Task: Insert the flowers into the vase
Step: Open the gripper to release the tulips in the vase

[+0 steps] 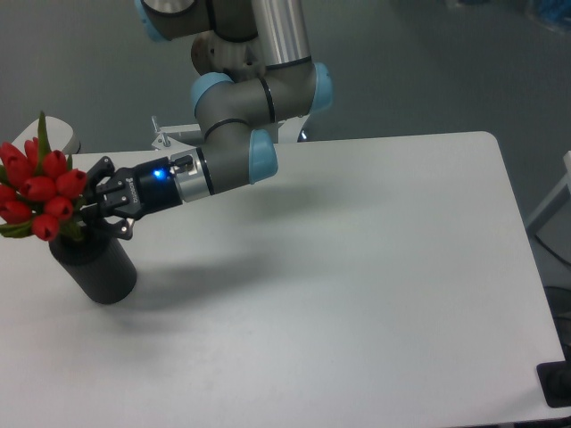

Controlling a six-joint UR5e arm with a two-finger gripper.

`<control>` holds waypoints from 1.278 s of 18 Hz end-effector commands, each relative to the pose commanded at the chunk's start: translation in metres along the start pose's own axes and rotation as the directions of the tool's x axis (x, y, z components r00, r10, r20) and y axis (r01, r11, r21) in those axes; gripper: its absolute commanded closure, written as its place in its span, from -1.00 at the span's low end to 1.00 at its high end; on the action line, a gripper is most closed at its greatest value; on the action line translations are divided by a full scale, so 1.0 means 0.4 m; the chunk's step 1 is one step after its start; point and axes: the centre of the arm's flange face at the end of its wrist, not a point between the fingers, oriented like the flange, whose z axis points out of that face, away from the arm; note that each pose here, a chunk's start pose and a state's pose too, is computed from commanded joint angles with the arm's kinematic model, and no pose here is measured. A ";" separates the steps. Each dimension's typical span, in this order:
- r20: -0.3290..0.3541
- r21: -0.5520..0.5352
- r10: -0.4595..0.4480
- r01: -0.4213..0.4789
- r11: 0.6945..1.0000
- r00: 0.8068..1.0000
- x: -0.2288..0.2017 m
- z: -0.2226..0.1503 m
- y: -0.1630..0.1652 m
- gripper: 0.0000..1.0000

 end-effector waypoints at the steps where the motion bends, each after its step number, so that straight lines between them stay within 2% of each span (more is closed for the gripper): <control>1: -0.001 0.000 0.012 -0.012 1.000 1.000 0.002 0.001 0.013 0.59; 2: -0.002 0.000 0.023 -0.023 1.000 1.000 0.004 0.002 0.021 0.52; 4: 0.000 0.000 0.021 -0.021 1.000 1.000 0.005 0.000 0.025 0.20; 6: 0.001 0.000 0.017 -0.017 1.000 1.000 0.004 -0.002 0.025 -0.28; 7: 0.001 0.000 0.015 -0.015 1.000 1.000 0.005 -0.002 0.027 -0.59; 8: 0.002 0.000 0.014 -0.014 1.000 1.000 0.007 -0.004 0.028 -0.82; 9: 0.006 0.001 0.006 -0.006 1.000 1.000 0.009 -0.009 0.032 -0.96; 14: 0.036 0.004 -0.001 0.001 1.000 0.999 0.013 -0.044 0.043 -1.00; 19: 0.088 -0.005 0.008 -0.008 1.000 0.996 0.002 -0.106 -0.012 -1.00; 23: 0.189 -0.203 0.067 -0.027 0.979 0.980 -0.021 -0.214 -0.044 -1.00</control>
